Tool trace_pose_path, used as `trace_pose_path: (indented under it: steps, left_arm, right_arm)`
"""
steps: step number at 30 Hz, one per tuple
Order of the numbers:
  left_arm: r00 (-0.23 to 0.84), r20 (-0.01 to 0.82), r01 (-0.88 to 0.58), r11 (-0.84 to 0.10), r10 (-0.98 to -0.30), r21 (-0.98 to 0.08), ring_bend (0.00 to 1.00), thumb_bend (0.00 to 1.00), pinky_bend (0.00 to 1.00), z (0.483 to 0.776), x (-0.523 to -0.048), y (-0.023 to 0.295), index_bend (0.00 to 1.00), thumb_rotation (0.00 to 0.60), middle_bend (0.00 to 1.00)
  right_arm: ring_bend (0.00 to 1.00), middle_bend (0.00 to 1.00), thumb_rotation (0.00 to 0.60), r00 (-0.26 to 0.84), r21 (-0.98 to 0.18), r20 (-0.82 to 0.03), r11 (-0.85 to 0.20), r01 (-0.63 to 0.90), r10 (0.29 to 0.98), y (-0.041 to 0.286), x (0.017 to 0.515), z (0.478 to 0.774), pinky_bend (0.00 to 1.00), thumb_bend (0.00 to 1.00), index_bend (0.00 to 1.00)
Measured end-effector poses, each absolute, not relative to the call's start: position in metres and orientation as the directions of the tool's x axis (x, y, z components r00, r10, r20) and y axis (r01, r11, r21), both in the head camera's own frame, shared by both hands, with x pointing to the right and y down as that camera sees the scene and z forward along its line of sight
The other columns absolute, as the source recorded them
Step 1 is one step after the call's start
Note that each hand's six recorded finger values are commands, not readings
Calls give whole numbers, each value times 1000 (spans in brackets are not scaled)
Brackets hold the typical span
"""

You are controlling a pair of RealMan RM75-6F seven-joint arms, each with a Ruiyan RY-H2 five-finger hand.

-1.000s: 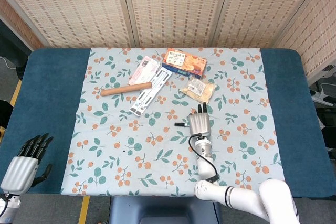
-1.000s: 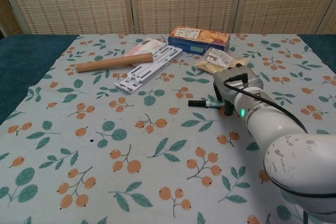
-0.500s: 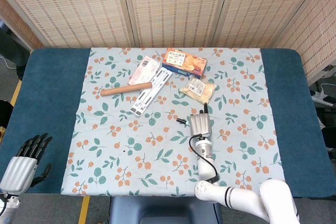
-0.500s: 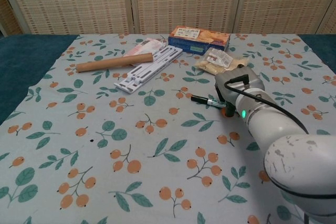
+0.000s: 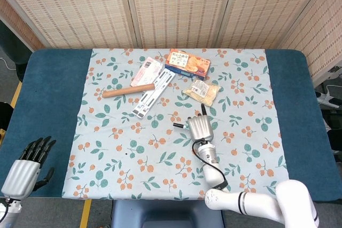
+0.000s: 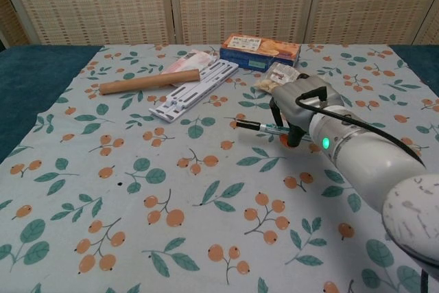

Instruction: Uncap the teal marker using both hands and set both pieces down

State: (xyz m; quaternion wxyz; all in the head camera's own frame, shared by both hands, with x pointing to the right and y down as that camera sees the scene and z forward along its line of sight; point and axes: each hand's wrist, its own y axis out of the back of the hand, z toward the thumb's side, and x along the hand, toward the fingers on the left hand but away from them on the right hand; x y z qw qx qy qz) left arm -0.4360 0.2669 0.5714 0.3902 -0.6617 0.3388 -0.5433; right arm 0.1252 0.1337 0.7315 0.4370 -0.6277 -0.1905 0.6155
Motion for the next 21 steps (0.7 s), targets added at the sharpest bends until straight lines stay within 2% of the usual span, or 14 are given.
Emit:
trace_pose_path:
  steps: [6,10,14,21]
  left_arm:
    - [239,416,-53,-440,-877,-896,10,439,188,577,-415,261,78,600,70]
    - [283,429,-55,-461,-858,-886,29,421,219,584,-397,249,74,600,84]
    - [345,440,-40,-481,-829,-876,85,402,293,592,-364,234,102,600,105]
    - [367,428,-24,-469,-825,-883,220,400,361,614,-309,226,280,600,267]
  right_arm:
    - [419,800,600,288,-800,-596,-523,-293,750,142,114,704,0,393,811]
    - [419,801,600,376,-802,-597,-519,-296,708,158,98,689,0,393,810]
    - [419,801,600,413,-798,-602,-521,-302,683,171,86,687,0,393,811]
    - [419,801,600,418,-786,-615,-558,-266,668,185,63,694,0,393,811]
